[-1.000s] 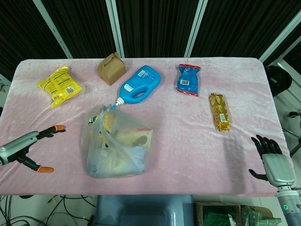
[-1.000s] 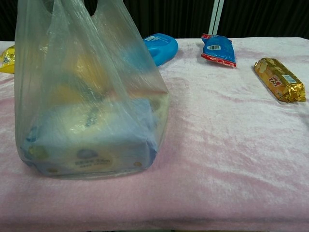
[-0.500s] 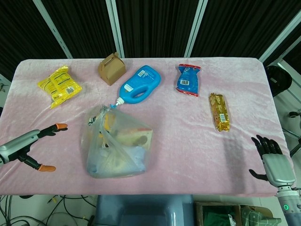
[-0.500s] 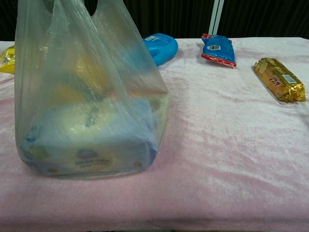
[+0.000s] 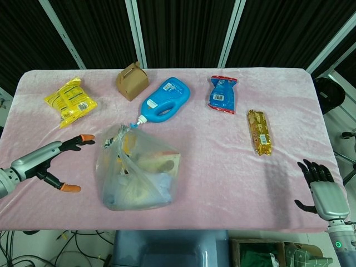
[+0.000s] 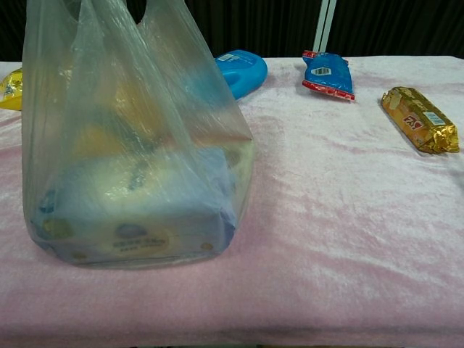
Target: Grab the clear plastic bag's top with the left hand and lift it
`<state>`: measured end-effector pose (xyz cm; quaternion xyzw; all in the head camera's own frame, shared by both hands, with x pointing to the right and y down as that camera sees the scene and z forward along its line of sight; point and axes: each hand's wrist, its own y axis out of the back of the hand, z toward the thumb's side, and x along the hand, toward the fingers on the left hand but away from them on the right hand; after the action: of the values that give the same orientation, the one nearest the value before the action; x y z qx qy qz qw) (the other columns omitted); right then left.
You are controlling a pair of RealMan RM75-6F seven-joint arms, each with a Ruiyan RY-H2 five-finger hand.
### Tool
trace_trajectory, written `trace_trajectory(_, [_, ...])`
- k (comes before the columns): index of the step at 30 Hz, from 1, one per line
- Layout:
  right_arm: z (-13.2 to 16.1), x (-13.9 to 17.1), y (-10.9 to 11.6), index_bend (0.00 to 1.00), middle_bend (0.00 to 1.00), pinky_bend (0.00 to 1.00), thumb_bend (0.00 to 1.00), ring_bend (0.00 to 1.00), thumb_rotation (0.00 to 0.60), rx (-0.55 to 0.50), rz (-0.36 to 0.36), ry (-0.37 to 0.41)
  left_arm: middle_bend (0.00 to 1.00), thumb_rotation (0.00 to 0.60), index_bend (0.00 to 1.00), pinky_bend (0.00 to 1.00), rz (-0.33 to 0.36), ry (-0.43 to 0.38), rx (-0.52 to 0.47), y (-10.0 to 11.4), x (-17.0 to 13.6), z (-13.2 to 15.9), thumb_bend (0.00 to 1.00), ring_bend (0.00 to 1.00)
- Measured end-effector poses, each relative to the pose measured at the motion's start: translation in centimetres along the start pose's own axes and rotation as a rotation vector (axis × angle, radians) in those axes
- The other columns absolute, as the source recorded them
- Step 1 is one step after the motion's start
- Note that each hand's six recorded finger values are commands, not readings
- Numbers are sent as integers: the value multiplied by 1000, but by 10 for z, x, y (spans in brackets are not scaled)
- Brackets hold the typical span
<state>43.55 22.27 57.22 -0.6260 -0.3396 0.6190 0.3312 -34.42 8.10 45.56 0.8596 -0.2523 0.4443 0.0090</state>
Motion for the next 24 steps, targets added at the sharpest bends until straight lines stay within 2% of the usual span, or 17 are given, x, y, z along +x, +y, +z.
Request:
trace_trajectory(12, [-1, -1, 1, 0, 0, 31, 136, 0, 600, -6, -2, -5, 92, 600, 47, 119, -26, 9, 68, -5, 33, 41, 108, 49])
trace_trajectory(24, [-1, -1, 1, 0, 0, 31, 137, 0, 600, -4, 0, -4, 110, 600, 63, 128, -31, 13, 147, -11, 49, 72, 108, 60])
